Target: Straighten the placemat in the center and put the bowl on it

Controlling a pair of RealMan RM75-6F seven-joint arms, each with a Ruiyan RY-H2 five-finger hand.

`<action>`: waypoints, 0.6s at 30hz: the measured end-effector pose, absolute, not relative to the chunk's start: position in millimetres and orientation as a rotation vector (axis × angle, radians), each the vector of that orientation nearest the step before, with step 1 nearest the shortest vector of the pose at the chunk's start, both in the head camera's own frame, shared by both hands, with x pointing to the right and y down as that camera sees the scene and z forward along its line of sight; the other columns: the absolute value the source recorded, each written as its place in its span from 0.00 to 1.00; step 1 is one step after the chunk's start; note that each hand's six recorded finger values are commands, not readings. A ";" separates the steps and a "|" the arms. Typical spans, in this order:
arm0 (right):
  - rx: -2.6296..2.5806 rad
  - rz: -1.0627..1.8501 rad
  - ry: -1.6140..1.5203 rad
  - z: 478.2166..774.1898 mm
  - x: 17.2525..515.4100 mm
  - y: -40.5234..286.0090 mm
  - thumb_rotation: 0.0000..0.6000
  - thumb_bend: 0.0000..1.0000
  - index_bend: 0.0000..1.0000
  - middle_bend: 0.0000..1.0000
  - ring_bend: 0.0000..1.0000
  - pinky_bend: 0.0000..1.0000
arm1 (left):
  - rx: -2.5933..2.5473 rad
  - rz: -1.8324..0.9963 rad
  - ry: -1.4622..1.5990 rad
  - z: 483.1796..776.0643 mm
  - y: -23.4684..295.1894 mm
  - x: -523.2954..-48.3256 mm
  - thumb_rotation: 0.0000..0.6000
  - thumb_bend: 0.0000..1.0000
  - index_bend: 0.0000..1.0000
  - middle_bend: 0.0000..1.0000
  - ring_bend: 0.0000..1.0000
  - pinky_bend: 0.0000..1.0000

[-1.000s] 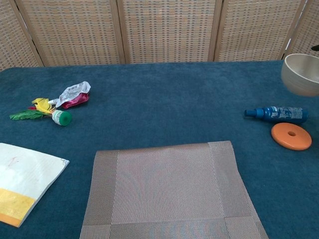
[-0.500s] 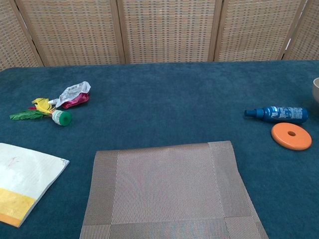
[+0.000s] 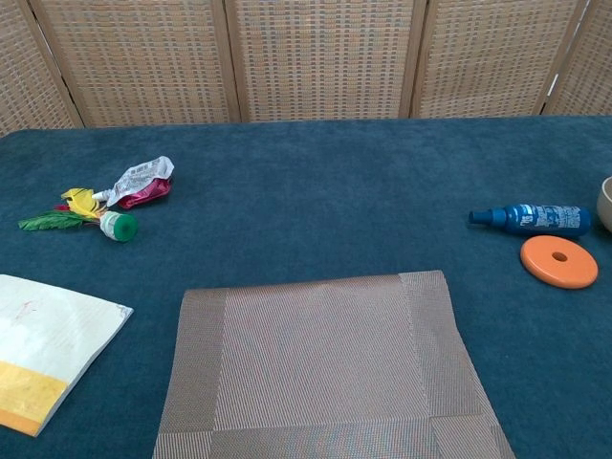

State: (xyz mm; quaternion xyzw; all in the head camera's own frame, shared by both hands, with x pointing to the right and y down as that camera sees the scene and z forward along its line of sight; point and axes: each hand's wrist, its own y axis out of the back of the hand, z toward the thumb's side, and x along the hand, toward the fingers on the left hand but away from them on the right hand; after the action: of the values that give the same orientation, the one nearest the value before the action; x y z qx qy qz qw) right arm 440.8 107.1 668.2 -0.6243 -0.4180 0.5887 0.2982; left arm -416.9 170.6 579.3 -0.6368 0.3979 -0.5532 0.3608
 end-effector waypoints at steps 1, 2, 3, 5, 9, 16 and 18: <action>-1.657 1.534 -1.121 661.9 438.5 109.3 1.00 0.00 0.01 0.00 0.00 0.00 | -1.654 -1.407 1.011 579.8 169.9 -411.8 1.00 0.00 0.00 0.00 0.00 0.00; -1.652 1.493 -1.132 653.1 435.6 113.0 1.00 0.00 0.02 0.00 0.00 0.00 | -1.666 -1.390 0.997 580.1 169.3 -407.2 1.00 0.00 0.00 0.00 0.00 0.00; -1.646 1.463 -1.136 646.5 433.5 116.3 1.00 0.00 0.02 0.00 0.00 0.00 | -1.679 -1.369 0.981 580.3 168.9 -401.8 1.00 0.00 0.00 0.00 0.00 0.00; -1.632 1.399 -1.139 631.6 428.8 126.1 1.00 0.00 0.04 0.00 0.00 0.00 | -1.716 -1.309 0.934 581.0 168.5 -386.9 1.00 0.00 0.00 0.00 0.00 0.00; -1.636 1.314 -1.154 610.5 417.4 151.5 1.00 0.00 0.05 0.00 0.00 0.00 | -1.805 -1.161 0.824 583.5 171.1 -352.6 1.00 0.00 0.12 0.00 0.00 0.00; -1.614 1.285 -1.114 595.9 403.7 185.8 1.00 0.00 0.06 0.00 0.00 0.00 | -2.036 -0.848 0.568 601.0 196.8 -285.9 1.00 0.12 0.32 0.00 0.00 0.00; -1.587 1.294 -1.090 594.9 402.6 191.0 1.00 0.00 0.06 0.00 0.00 0.00 | -2.071 -0.795 0.479 609.5 208.2 -275.1 1.00 0.14 0.33 0.00 0.00 0.00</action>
State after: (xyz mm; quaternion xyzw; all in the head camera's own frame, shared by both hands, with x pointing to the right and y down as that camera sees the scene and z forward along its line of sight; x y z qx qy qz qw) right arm 402.6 191.0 594.9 -0.6271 -0.4308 0.5114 0.3996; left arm -275.1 208.2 609.5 -0.8272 0.1913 -0.3174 0.4225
